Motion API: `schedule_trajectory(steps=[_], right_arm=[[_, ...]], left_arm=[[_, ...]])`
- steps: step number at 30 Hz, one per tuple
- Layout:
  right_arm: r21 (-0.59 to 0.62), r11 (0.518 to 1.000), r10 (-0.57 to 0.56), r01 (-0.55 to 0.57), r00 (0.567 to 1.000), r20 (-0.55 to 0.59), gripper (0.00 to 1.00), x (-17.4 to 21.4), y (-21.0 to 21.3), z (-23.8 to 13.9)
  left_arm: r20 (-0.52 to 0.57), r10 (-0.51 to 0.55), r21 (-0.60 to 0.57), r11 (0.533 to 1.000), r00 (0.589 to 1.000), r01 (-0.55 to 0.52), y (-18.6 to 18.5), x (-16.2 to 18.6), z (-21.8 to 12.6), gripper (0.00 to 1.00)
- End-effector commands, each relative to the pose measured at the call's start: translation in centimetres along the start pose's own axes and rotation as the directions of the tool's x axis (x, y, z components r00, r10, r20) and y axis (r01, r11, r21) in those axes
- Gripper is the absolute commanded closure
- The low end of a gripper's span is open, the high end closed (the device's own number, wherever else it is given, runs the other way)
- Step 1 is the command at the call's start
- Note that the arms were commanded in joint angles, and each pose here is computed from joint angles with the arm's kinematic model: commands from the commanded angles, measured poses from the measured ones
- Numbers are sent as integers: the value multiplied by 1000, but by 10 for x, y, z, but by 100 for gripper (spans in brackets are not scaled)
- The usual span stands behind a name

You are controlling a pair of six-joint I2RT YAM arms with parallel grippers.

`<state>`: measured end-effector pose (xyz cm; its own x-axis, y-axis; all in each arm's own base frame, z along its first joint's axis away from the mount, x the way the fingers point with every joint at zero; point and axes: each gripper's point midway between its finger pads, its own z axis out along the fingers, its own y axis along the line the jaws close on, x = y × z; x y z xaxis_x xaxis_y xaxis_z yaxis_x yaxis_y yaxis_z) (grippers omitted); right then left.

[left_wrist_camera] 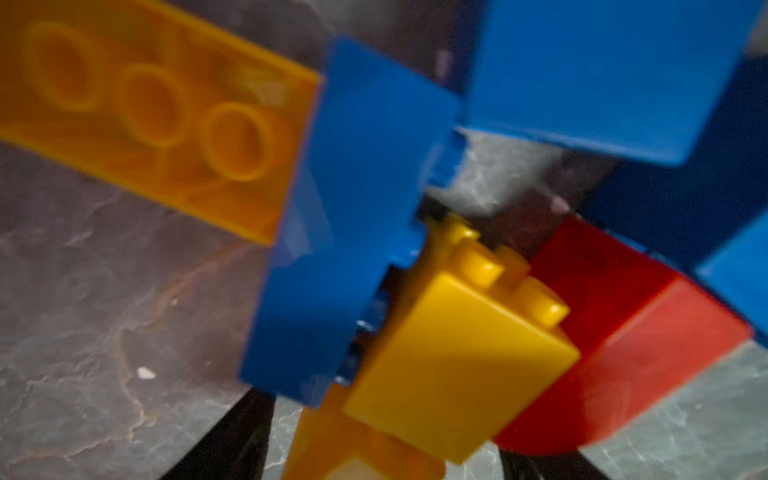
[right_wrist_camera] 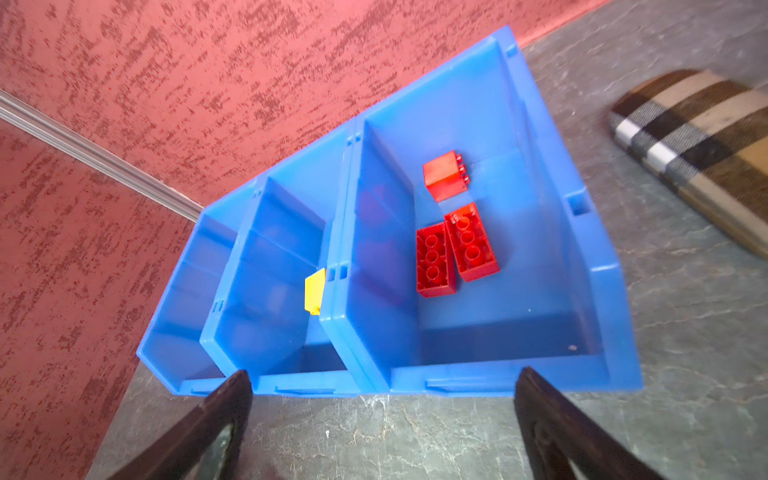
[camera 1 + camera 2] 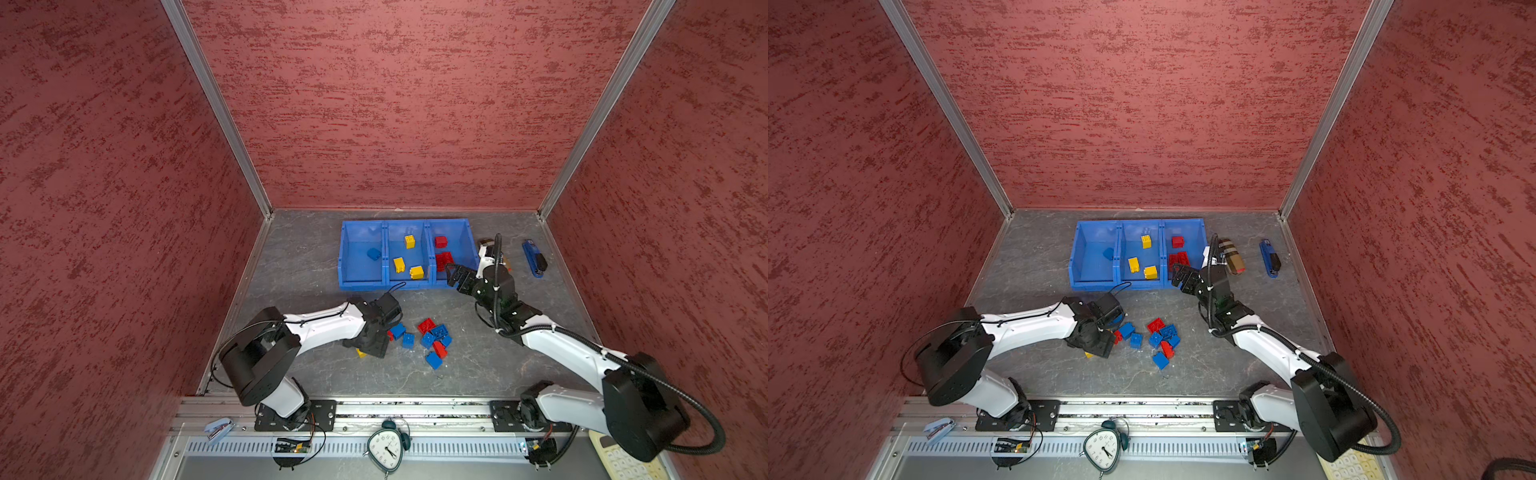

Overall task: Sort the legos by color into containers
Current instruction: 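Move the left gripper back to the pile and grasp a yellow brick, then carry the yellow brick over the middle compartment and open the left gripper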

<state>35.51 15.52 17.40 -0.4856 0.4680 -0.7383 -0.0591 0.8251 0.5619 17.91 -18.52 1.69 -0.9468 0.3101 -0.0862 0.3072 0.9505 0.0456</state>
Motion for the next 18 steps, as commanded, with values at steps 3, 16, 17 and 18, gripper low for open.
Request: schedule_trajectory(steps=[3, 16, 17, 18], right_arm=[[34, 999, -30, 28, 997, 65, 1, -11, -6, -9], [33, 999, -34, 33, 998, 43, 1, -8, -5, -4], [33, 999, -34, 32, 999, 42, 1, -8, -5, -4], [33, 999, -34, 32, 999, 40, 1, -7, -5, -4]], left_arm=[[-48, 97, 39, 995, 994, -95, -23, 20, 2, 26], [5, 109, -13, 994, 994, -109, -26, 14, 6, 49], [15, 101, -31, 994, 995, -100, -23, 13, 6, 53], [27, 91, -44, 995, 996, -90, -21, 11, 6, 57]])
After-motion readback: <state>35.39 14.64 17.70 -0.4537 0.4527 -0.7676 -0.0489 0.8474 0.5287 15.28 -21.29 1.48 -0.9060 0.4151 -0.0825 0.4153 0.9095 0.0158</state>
